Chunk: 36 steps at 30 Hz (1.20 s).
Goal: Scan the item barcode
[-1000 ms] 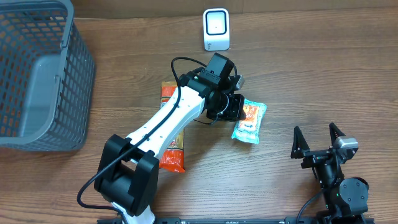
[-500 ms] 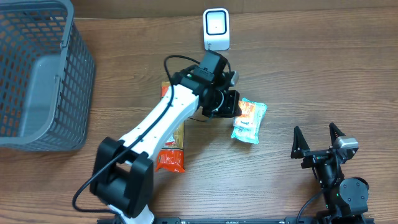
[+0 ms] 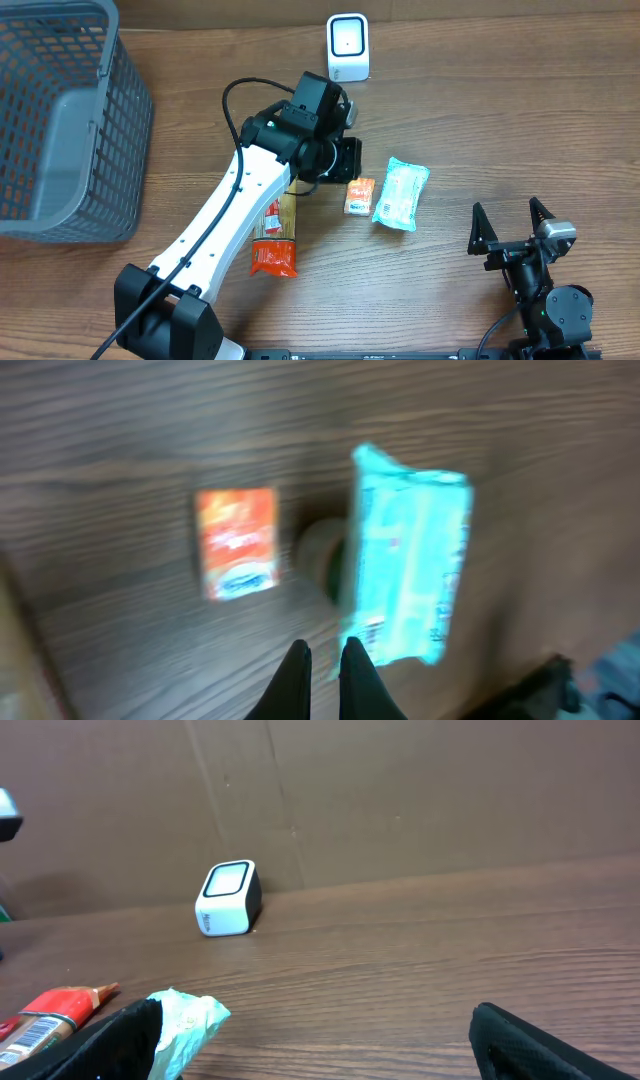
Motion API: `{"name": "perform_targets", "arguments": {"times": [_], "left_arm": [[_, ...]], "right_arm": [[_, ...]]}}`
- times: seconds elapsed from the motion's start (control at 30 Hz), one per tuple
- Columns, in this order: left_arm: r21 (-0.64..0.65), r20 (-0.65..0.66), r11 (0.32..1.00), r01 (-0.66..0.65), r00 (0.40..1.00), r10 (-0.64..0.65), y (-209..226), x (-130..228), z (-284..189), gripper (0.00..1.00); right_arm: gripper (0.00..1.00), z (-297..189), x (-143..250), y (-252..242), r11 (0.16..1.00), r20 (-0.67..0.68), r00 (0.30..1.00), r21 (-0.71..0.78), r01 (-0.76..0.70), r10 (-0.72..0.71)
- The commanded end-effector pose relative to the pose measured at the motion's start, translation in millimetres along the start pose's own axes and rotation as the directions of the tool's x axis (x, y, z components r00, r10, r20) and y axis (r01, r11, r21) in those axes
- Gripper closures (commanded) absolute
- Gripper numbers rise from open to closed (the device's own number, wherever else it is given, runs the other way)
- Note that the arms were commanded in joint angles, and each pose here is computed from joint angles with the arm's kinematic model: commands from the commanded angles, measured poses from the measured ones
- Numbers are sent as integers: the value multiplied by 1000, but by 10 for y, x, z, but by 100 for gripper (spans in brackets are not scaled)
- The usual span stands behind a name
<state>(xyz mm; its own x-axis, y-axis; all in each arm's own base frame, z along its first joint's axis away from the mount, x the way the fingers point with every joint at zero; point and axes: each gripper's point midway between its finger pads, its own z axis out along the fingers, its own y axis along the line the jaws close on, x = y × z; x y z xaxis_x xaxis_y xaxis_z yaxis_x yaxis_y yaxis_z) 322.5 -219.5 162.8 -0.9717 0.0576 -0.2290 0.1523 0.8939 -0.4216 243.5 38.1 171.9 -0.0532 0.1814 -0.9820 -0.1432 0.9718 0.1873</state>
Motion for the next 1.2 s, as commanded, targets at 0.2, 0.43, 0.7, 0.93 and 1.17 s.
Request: {"name": "perform_targets", "arguments": {"times": [0.2,0.43,0.7,0.93,1.17], "left_arm": [[-161,14,987,8,1000,-6,299,-43,27,83],[-187,-39,982,39,998,-47,414,-35,328,96],[-175,-44,984,41,998,-50,415,-96,542,96],[-174,-48,985,20,998,-28,354,-74,605,96],[-185,-30,983,22,999,-27,359,-25,747,96]], "right_arm": [[0,2,15,-17,1000,5,1000,5,4,-4],[0,2,15,-17,1000,5,1000,5,4,-4],[0,2,15,-17,1000,5,1000,5,4,-4],[0,2,15,-17,1000,5,1000,5,4,-4],[0,2,15,-17,1000,5,1000,5,4,-4]]}}
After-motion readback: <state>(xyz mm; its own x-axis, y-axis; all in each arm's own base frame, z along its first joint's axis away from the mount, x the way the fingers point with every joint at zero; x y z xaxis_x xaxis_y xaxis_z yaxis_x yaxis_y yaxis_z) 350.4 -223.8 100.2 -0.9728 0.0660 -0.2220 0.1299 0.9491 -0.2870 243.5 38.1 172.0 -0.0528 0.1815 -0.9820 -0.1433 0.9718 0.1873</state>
